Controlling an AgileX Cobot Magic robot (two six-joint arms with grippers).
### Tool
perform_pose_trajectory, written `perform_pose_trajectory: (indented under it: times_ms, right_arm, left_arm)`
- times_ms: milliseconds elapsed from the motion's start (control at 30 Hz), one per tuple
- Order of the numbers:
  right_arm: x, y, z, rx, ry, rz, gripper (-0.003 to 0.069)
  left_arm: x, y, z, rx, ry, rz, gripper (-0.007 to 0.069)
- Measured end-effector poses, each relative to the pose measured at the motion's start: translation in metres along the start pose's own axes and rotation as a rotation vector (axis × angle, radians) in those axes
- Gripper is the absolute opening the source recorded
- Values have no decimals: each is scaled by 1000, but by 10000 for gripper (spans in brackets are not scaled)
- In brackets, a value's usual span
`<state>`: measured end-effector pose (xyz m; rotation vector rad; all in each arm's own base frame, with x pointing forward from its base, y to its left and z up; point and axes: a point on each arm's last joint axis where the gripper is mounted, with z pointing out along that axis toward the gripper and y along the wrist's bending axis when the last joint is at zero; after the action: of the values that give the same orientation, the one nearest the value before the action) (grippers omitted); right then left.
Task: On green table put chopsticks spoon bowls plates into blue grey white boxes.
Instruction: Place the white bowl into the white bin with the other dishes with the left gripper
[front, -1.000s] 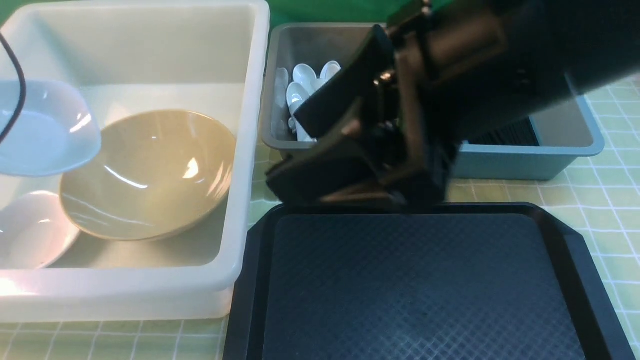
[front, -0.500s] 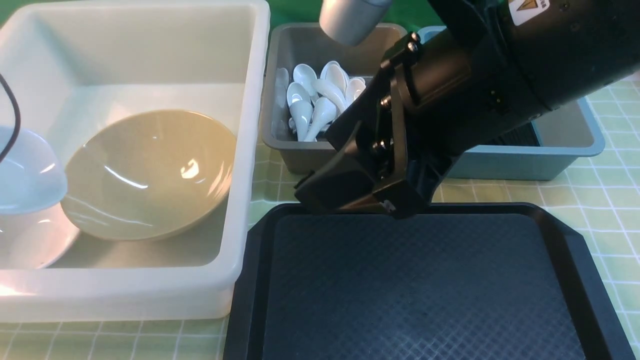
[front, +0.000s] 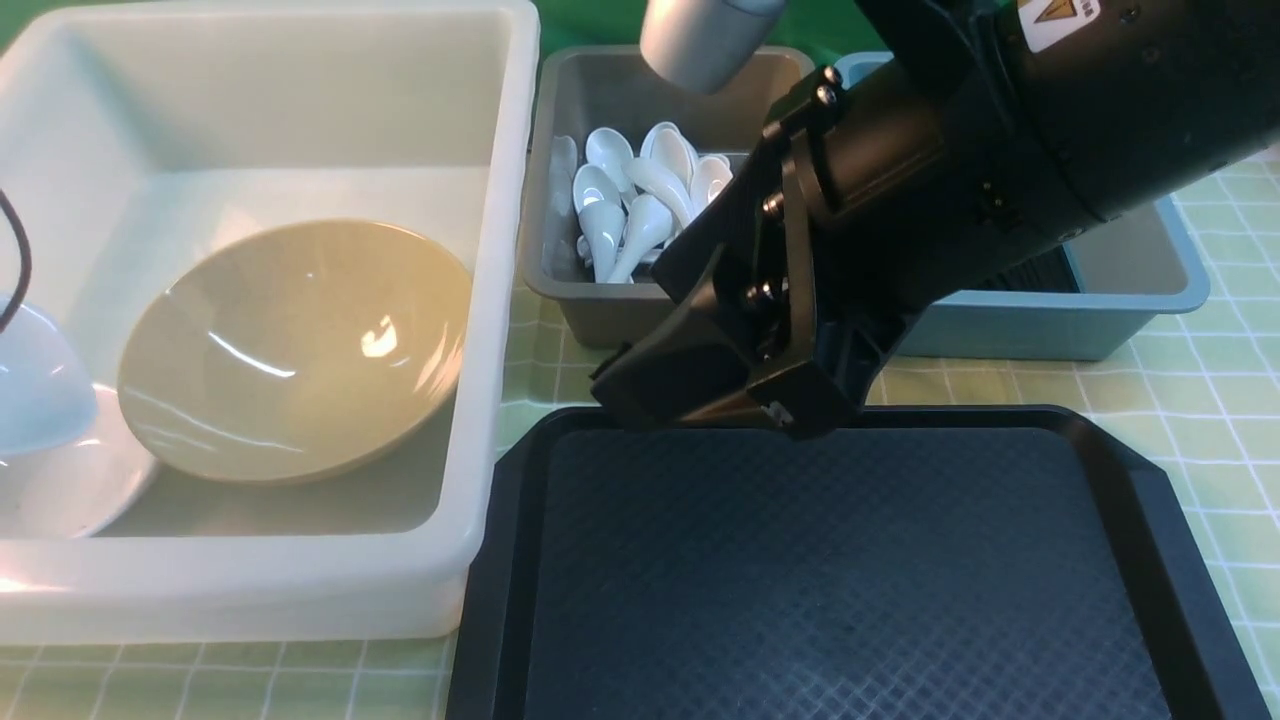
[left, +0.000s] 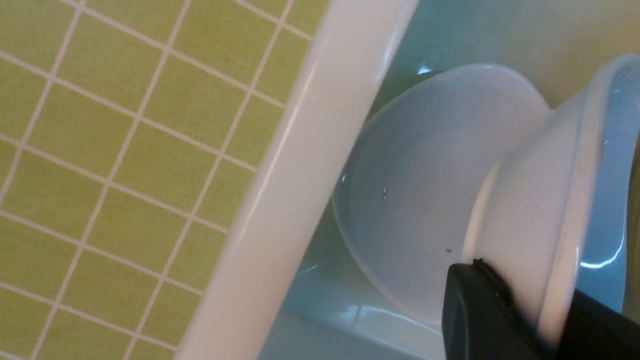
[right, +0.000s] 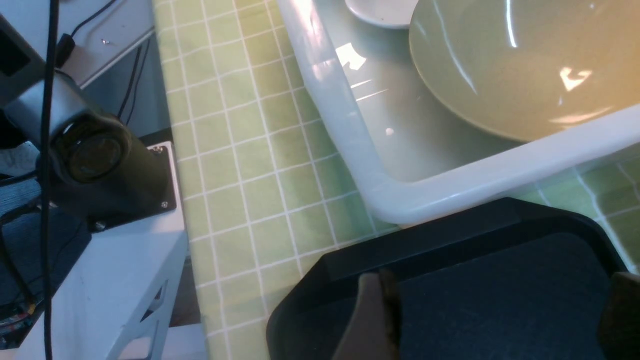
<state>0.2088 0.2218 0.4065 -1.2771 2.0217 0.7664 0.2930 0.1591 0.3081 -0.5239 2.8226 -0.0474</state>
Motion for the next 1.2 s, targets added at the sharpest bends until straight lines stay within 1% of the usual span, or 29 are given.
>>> perform_pose_trajectory:
  times_ms: [300,567,600,633,667,700,733,833,867,900,967,1000,1033,1067,1133,1200]
  right_arm:
    - [0,0,0,-2,3,0,556]
    - [0,0,0,-2,3,0,556]
    - [0,0,0,-2,3,0,556]
    - [0,0,0,-2,3,0,556]
    - [0,0,0,-2,3,0,556]
    - [0,0,0,-2,3,0,556]
    - [0,0,0,-2,3,0,556]
    - [0,0,0,-2,3,0,556]
    - [0,0,0,-2,3,0,556]
    - [0,0,0,-2,3,0,556]
    - [0,0,0,-2,4,0,556]
    - [0,0,0,-2,4,0,556]
    - [0,0,0,-2,4,0,556]
    - [0,0,0,-2,4,0,556]
    - [0,0,0,-2,4,0,556]
    - [1,0,0,1,6,-3,556]
  left_arm:
    - [-8,4,28,16,57,-51,15]
    - [-9,0,32,59,67,-95,22]
    - [-9,-1,33,60,69,-93,47]
    - [-9,-2,33,60,69,-91,47]
    - [-9,-4,33,62,71,-88,87]
    - [-9,-4,33,62,72,-88,87]
    - [-9,-6,33,56,76,-90,125]
    - [-8,-6,33,55,82,-96,206]
    - [-8,-6,33,55,83,-96,220]
    - [-8,-6,33,55,83,-95,275]
    - [-8,-6,33,53,84,-92,357]
    - [-8,-6,32,48,83,-89,387]
    - [-8,-6,32,46,83,-90,395]
    - [-7,-5,29,31,77,-94,447]
    - [-5,-3,20,-6,56,-102,514]
    - [-1,-4,5,-20,19,-106,557]
